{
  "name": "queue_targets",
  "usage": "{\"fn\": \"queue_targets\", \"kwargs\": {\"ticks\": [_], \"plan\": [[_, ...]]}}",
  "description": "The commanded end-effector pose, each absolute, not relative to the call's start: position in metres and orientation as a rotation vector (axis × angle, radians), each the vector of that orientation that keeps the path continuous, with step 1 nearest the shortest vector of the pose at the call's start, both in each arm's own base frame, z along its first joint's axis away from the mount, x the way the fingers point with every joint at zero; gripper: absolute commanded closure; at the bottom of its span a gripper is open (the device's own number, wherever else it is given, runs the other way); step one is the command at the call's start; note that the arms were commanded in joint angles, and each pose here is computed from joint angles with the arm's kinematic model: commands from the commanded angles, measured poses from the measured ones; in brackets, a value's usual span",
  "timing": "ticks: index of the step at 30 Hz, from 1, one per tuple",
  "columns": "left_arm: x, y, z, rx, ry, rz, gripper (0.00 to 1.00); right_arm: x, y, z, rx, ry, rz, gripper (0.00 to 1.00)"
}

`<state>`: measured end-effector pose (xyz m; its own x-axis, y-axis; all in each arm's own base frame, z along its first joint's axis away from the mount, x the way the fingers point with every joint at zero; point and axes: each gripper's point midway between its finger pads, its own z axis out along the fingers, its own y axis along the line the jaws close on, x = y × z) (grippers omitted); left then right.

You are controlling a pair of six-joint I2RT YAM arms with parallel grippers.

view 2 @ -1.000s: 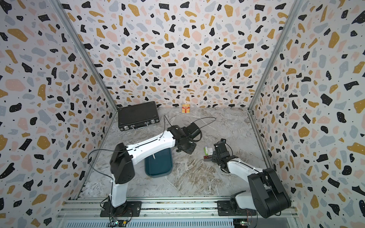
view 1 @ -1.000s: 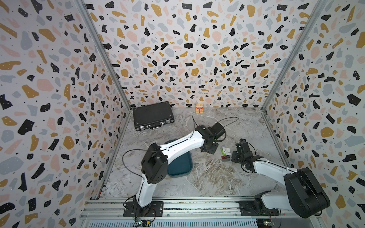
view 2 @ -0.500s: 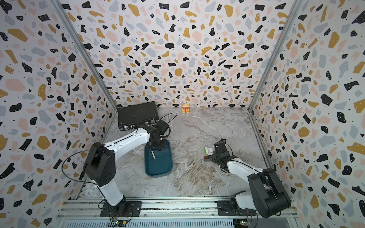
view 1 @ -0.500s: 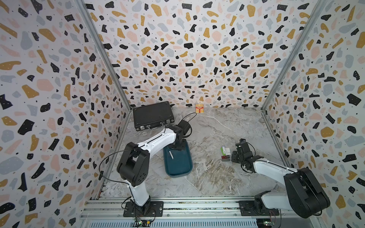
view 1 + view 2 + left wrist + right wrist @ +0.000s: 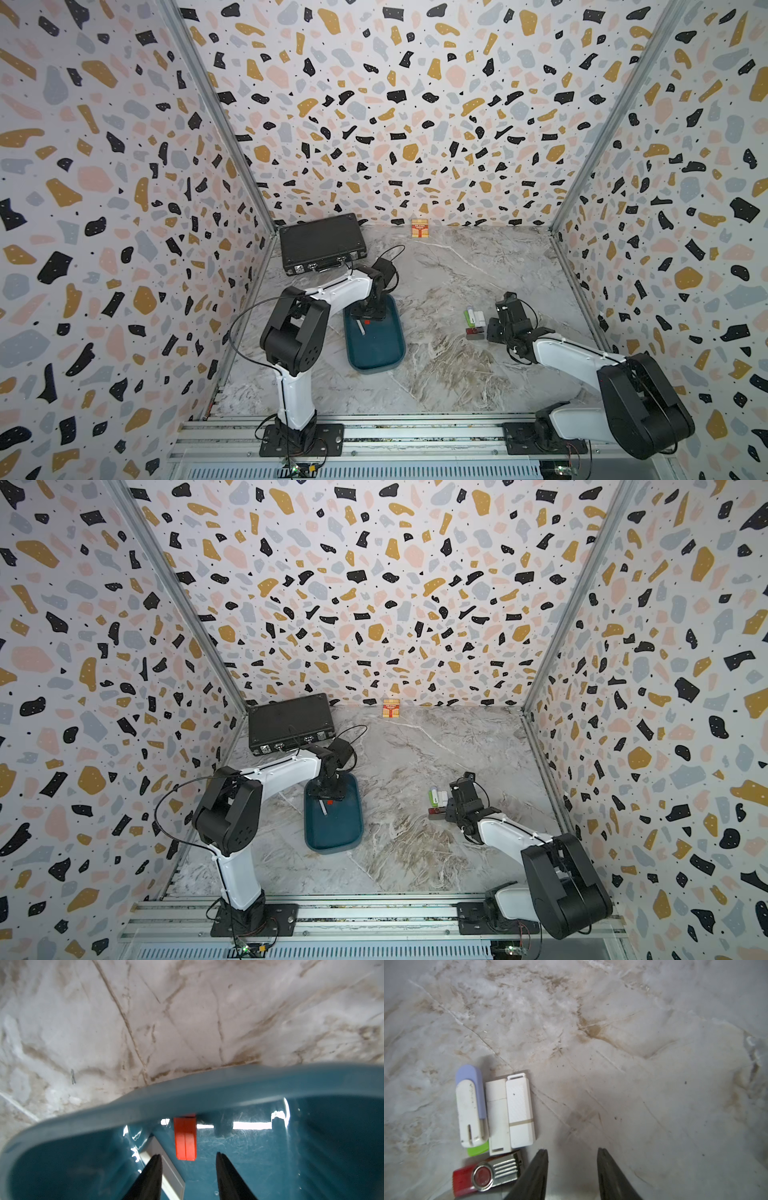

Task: Put the usb flash drive into the storage box
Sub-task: Place the USB flash in the storage box.

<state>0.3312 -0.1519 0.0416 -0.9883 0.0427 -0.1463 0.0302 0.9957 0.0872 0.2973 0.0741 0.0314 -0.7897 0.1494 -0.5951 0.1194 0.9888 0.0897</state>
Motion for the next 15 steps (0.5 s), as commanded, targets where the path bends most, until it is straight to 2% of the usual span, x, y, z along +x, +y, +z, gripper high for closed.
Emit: {"fn": "queue_targets", "kwargs": {"ticks": [1,7,15], "plan": [[0.331,-0.157,0.092,0.039,2.927,0.011,0.48,0.298,0.076,0.038,0.159,2.505,0.050,0.56],[0.288,-0.151,0.170,0.135,2.801,-0.198,0.44,0.303,0.094,0.072,0.072,2.496,0.136,0.57],[0.221,-0.120,0.190,0.218,2.654,-0.288,0.38,0.323,0.125,0.081,-0.106,2.655,0.146,0.57]]}}
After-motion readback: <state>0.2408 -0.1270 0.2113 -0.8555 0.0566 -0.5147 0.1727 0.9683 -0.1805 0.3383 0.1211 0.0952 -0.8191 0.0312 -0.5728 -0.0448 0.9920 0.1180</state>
